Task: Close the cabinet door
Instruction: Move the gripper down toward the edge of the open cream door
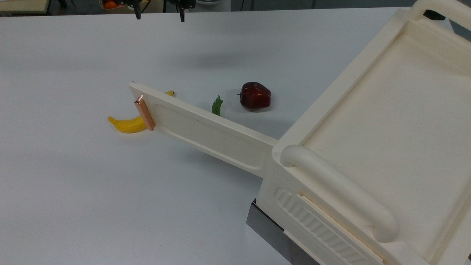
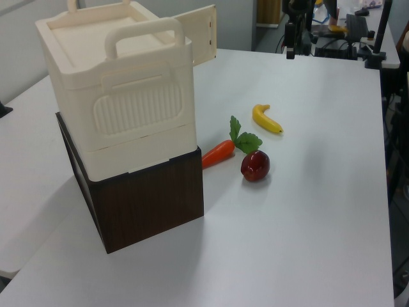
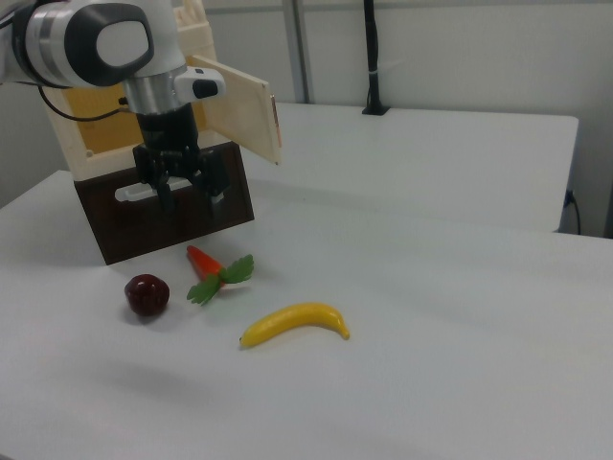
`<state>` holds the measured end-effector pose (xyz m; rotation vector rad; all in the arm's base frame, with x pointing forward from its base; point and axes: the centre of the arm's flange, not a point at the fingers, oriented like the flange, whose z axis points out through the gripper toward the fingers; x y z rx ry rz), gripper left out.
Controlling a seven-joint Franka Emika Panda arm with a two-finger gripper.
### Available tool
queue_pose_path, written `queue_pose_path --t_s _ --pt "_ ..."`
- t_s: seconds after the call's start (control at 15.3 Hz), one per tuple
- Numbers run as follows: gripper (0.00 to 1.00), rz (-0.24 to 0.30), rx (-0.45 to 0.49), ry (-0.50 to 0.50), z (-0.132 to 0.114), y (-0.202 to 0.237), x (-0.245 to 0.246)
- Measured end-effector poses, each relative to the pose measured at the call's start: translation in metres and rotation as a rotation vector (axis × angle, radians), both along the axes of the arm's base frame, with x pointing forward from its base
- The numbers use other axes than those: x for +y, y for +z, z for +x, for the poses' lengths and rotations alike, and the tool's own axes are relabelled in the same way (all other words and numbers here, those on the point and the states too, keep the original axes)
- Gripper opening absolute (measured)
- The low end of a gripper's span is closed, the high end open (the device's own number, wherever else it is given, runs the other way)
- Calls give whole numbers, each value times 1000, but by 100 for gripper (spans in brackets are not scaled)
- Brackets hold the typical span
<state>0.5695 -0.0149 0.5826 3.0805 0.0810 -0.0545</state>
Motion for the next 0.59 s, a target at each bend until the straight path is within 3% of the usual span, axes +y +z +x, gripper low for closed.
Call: queue_pose_path --t_s 0.59 --pt "100 0 3 -4 1 -2 -4"
